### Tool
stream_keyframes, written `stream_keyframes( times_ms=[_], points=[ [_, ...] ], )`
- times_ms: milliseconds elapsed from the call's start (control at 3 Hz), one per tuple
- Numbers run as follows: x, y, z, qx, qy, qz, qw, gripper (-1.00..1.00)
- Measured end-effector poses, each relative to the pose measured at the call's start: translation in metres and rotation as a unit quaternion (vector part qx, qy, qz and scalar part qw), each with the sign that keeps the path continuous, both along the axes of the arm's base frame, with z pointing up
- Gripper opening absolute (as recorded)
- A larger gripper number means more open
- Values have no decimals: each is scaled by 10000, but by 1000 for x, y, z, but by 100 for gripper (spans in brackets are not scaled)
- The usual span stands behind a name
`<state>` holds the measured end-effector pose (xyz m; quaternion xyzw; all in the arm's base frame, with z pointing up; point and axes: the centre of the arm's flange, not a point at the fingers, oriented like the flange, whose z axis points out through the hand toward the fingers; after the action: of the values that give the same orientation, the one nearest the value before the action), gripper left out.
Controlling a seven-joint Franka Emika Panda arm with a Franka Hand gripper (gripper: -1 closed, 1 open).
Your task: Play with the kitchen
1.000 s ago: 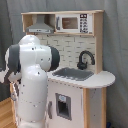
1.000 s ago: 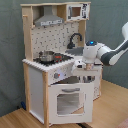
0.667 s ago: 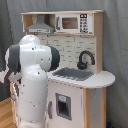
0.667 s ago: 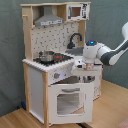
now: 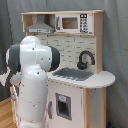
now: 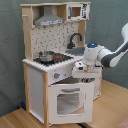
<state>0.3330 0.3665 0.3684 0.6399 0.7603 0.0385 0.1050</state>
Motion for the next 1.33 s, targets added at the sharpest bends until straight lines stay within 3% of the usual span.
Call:
stream_keyframes(
  times_ms=[333, 1000, 1333],
  points=[
    [4, -1, -4, 201, -83, 266, 9994, -100],
    [-16, 16, -27, 522, -341, 587, 9963, -100],
    [-44, 41, -28, 702, -416, 634, 9946, -100]
  ],
)
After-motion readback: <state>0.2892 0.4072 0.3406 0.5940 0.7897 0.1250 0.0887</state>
